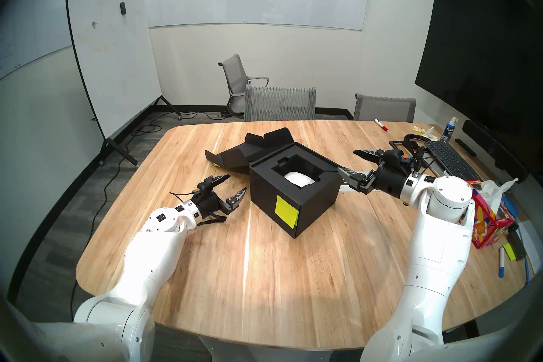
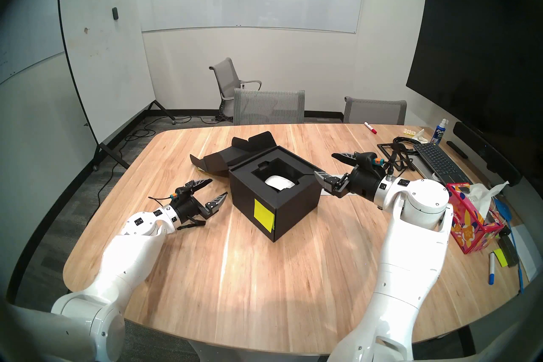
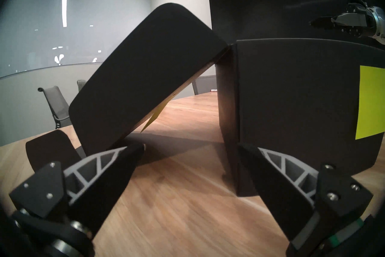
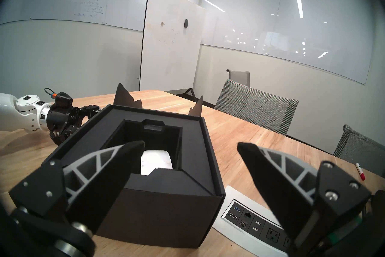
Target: Open the box and place the mouse inside
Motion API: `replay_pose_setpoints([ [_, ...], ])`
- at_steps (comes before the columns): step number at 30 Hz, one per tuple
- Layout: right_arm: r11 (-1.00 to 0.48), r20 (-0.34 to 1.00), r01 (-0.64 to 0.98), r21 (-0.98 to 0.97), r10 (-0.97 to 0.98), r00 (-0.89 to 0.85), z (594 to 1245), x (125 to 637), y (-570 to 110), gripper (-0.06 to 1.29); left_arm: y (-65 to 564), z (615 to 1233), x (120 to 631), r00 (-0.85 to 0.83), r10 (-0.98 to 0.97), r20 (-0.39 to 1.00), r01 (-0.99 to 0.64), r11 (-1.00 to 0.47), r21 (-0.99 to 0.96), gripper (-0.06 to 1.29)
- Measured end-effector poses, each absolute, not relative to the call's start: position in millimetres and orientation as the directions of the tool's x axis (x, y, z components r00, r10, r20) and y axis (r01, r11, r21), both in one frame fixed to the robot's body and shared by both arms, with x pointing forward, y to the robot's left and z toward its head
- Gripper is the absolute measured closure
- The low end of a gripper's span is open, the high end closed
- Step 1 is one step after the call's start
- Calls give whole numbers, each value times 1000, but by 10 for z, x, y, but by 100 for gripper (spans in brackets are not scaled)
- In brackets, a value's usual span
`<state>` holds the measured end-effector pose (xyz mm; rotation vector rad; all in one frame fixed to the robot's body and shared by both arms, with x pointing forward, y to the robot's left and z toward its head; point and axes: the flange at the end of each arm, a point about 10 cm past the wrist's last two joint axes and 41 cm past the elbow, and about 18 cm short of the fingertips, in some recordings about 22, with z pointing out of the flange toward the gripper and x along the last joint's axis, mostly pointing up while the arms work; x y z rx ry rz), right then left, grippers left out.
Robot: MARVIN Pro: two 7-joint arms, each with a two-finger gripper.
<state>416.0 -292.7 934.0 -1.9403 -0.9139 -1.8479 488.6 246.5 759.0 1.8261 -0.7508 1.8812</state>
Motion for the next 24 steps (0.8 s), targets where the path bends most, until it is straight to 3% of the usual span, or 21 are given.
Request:
replay_pose_setpoints([
  [24, -749, 972, 631, 202, 233, -35, 9338, 4160, -2928, 1, 2446, 7515, 5290, 168, 81, 982, -516, -842, 158, 4],
])
